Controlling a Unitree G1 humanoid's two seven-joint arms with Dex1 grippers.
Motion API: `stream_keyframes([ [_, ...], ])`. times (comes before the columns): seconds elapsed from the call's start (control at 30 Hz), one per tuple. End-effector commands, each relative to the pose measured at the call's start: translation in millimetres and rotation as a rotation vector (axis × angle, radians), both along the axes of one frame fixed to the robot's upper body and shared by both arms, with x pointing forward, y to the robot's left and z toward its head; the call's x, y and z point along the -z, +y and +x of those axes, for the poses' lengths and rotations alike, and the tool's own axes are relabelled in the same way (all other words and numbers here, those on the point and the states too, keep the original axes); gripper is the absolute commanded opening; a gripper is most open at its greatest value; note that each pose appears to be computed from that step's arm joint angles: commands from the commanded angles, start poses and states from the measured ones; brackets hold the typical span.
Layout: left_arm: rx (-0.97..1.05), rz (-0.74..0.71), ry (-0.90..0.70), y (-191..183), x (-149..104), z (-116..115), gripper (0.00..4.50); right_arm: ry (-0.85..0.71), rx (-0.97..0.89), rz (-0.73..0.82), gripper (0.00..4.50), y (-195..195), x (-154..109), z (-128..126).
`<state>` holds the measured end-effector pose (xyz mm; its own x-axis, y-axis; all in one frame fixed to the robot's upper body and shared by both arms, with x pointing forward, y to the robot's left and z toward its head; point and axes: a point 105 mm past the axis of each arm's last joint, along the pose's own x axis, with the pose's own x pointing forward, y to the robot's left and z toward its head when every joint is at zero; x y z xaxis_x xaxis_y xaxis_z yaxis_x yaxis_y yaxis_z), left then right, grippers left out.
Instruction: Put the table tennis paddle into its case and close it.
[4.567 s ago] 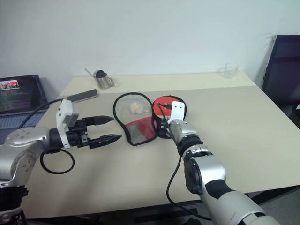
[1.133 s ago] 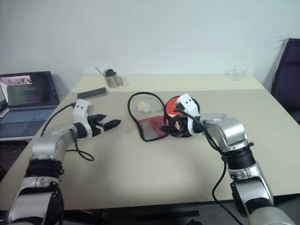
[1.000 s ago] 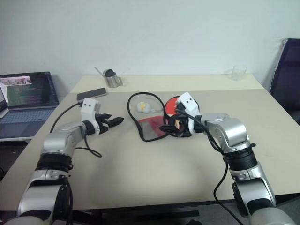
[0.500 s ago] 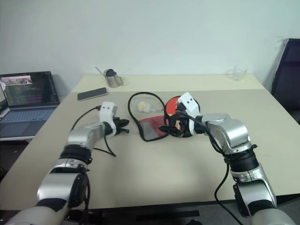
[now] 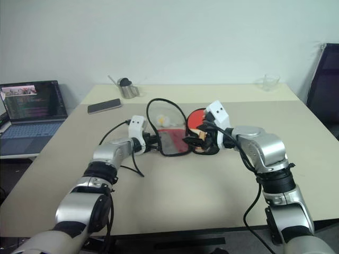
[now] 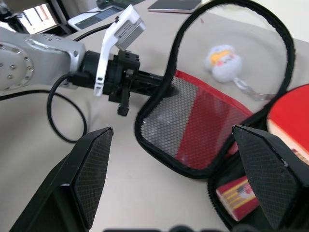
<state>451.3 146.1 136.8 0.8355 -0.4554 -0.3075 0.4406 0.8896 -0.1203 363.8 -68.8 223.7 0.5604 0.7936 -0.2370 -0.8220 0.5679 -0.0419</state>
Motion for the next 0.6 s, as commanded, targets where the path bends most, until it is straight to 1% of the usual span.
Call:
stream_keyframes([
  [0.03, 0.076, -0.071, -0.143, -23.0, -44.5, 3.2, 0.05, -0.118, 0.070, 0.040, 4.36, -18.1, -33.1, 7.7],
  [0.13, 0.098, -0.120, -0.186, -40.9, -60.9, 3.6, 0.05, -0.146, 0.128, 0.048, 4.36, -30.5, -40.9, 15.2],
  [0.27, 0.139, -0.162, -0.245, -73.8, -78.2, 1.8, 0.05, -0.182, 0.188, 0.066, 4.36, -44.3, -52.0, 21.3],
  [0.37, 0.097, -0.174, -0.273, -89.0, -85.2, 6.4, 0.05, -0.212, 0.232, 0.077, 4.36, -56.9, -62.2, 24.2],
  [0.47, 0.057, -0.149, -0.269, -100.9, -80.2, 9.9, 0.05, -0.231, 0.271, 0.088, 4.36, -68.6, -70.4, 26.1],
  [0.6, 0.032, -0.106, -0.228, -120.1, -57.0, 9.2, 0.05, -0.244, 0.303, 0.092, 4.36, -78.0, -75.2, 25.5],
])
